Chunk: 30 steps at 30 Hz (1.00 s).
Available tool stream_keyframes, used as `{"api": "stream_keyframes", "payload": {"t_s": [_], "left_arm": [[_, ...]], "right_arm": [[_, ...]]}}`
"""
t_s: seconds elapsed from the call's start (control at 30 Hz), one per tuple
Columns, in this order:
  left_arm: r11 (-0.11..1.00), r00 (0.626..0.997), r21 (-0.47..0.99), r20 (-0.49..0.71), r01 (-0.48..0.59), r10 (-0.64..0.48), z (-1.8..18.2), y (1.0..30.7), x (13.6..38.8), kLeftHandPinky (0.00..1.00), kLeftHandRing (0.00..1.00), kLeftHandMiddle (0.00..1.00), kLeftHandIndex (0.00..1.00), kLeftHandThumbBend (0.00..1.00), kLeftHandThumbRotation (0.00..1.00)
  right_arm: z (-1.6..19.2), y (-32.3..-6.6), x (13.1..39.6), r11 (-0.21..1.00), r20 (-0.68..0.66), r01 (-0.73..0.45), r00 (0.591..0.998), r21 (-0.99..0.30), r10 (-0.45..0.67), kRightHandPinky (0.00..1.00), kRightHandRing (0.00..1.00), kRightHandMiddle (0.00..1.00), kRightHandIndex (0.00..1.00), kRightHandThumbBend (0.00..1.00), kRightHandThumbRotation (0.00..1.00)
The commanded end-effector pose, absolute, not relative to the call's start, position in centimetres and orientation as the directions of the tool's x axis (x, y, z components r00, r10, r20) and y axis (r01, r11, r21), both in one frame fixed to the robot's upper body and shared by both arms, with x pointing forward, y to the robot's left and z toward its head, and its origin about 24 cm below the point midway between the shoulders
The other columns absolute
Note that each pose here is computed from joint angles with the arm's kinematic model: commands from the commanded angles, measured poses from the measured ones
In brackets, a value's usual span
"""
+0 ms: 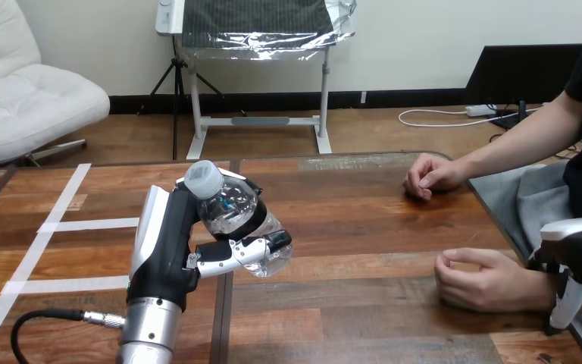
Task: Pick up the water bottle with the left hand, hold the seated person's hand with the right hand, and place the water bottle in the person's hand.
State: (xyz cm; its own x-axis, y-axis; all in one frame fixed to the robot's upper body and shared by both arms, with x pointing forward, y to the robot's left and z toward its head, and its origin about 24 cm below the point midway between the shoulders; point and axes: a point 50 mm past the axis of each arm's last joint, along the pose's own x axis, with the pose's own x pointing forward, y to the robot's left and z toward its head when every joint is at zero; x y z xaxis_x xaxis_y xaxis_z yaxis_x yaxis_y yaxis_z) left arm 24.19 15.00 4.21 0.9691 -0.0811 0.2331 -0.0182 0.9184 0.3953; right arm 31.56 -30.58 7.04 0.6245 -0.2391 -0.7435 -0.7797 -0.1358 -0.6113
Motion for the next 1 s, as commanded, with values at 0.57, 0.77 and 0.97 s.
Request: {"api": "stream_keyframes", "payload": {"t_s": [0.57, 0.77, 0.97], "left_arm": [[0.922, 0.933, 0.38, 0.353, -0.069, -0.075, 7.1, 15.0, 25.1, 0.38, 0.4, 0.44, 0.5, 0.58, 0.0], [0.922, 0.932, 0.381, 0.355, -0.07, -0.076, 7.1, 15.1, 25.0, 0.38, 0.4, 0.44, 0.5, 0.58, 0.0], [0.922, 0.932, 0.381, 0.354, -0.07, -0.075, 7.1, 15.1, 25.0, 0.38, 0.4, 0.44, 0.5, 0.58, 0.0]], "right_arm": [[4.2, -30.4, 31.4, -0.066, -0.84, -0.862, 0.504, -0.502, -0.201, 0.74, 0.82, 0.86, 0.85, 0.61, 0.1], [3.7, -30.4, 31.4, -0.051, -0.844, -0.863, 0.502, -0.502, -0.19, 0.73, 0.8, 0.84, 0.84, 0.62, 0.11], [3.3, -30.3, 31.3, -0.043, -0.838, -0.858, 0.51, -0.512, -0.193, 0.71, 0.78, 0.82, 0.83, 0.61, 0.11]]}}
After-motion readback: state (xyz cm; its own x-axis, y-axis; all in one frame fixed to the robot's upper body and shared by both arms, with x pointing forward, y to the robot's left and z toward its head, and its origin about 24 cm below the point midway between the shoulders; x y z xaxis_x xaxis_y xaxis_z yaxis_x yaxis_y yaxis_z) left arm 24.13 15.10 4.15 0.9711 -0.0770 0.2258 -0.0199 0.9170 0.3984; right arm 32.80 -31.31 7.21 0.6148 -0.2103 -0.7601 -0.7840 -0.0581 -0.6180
